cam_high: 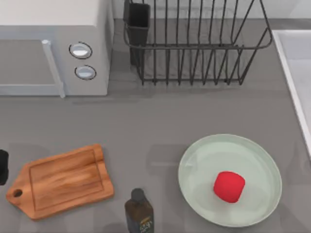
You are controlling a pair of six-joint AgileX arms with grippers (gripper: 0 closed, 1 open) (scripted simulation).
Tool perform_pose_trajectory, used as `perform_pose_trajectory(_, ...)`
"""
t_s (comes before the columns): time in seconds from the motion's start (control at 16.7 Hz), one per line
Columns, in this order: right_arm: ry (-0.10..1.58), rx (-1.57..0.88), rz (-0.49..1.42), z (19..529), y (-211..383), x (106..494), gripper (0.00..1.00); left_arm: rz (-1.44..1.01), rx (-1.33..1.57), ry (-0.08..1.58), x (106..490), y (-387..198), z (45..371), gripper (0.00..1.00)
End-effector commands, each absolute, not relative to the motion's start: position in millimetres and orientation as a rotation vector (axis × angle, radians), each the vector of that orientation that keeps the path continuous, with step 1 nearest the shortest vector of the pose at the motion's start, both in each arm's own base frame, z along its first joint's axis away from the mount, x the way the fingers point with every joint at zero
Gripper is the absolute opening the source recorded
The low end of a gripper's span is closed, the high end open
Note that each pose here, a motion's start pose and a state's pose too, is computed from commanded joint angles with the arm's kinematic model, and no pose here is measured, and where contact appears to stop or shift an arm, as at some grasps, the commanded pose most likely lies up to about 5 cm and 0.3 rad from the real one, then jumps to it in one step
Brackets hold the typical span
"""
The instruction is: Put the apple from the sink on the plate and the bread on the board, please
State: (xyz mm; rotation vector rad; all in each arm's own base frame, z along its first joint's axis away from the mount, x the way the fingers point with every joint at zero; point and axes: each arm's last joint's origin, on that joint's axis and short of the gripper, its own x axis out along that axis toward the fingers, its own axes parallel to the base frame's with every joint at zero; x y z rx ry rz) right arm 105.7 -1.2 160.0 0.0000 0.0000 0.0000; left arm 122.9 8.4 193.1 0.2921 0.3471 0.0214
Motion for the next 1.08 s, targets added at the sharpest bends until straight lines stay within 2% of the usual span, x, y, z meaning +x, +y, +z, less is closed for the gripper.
perform_pose_trajectory(0.36,0.000,0.000,0.000,160,-1,106,1.00,-0.143,0.603,0.854,179,32,214,1.00)
perform_pose_trajectory(0.6,0.000,0.000,0.000,160,-1,106,1.00,-0.360,0.733,1.134,222,55,209,1.00)
perform_pose_trajectory(0.84,0.000,0.000,0.000,160,-1,106,1.00,-0.597,0.785,1.322,257,79,191,1.00)
perform_pose_trajectory(1.08,0.000,0.000,0.000,160,-1,106,1.00,-0.762,0.793,1.409,276,94,175,1.00)
